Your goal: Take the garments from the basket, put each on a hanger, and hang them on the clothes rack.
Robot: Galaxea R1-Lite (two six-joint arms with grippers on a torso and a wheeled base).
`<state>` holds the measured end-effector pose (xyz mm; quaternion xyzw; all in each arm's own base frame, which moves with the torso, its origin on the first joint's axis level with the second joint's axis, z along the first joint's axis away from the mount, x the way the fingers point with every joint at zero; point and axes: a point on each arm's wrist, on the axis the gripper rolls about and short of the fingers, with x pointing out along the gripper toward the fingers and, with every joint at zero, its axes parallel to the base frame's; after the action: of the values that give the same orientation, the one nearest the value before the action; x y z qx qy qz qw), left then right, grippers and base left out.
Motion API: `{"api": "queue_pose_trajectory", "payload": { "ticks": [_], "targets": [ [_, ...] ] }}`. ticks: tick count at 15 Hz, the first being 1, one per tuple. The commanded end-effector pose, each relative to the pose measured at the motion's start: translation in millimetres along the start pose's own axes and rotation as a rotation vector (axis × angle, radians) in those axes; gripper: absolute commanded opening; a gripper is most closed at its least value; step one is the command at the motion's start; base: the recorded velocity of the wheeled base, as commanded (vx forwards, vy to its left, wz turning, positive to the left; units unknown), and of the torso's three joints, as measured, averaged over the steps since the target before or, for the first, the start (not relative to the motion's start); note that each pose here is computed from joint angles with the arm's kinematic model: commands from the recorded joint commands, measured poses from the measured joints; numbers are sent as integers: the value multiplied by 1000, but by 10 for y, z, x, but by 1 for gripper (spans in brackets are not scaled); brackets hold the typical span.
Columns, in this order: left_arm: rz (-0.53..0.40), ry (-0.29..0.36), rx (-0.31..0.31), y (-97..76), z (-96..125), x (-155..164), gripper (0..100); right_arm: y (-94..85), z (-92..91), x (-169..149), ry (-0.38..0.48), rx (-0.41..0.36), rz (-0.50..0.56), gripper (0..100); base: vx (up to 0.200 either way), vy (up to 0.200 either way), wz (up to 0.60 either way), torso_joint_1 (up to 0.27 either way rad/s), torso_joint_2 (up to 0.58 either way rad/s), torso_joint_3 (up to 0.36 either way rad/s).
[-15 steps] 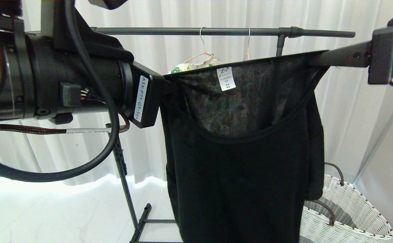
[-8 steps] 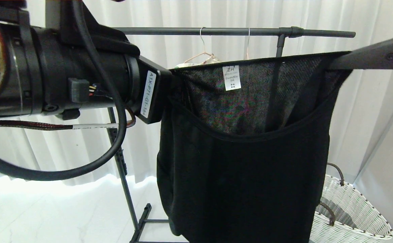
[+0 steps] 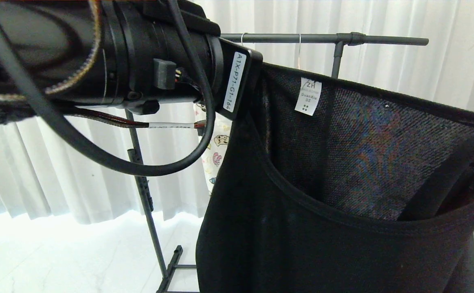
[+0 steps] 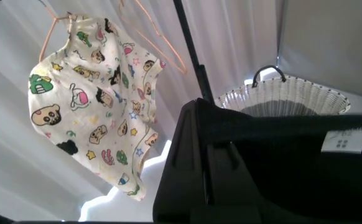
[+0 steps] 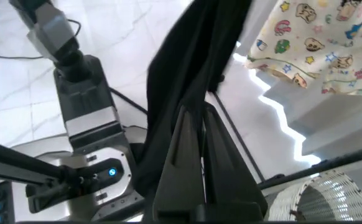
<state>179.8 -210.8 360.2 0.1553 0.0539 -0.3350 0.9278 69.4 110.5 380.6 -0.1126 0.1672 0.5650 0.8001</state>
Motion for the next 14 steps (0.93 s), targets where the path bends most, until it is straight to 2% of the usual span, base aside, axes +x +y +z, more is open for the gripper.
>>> {"api": "queue_pose_trajectory", "payload": {
  "ticks": [1,3,6,8,10,12,14],
  "targets": [
    [-2,10,1,-13,-20,36,0,14,-8,18,7,-5,6,0,0,0,0,0,0,0],
    [-1,7,1,12,-30,-91,0,-10,-3,18,6,0,-28,0,0,0,0,0,0,0],
    [-41,97,25,24,-198,-506,0,-242,172,218,-65,18,-128,0,0,0,0,0,0,0],
    [-99,132,2,-54,-237,-712,0,-336,316,339,-89,17,-147,0,0,0,0,0,0,0],
    [-228,180,-68,-262,-257,-957,0,-414,486,495,-116,9,-149,0,0,0,0,0,0,0],
    [-304,204,-75,-392,-276,-1053,0,-440,577,588,-130,-5,-140,0,0,0,0,0,0,0],
    [-316,206,-72,-419,-278,-1052,0,-445,601,613,-134,-19,-140,0,0,0,0,0,0,0]
  ]
}}
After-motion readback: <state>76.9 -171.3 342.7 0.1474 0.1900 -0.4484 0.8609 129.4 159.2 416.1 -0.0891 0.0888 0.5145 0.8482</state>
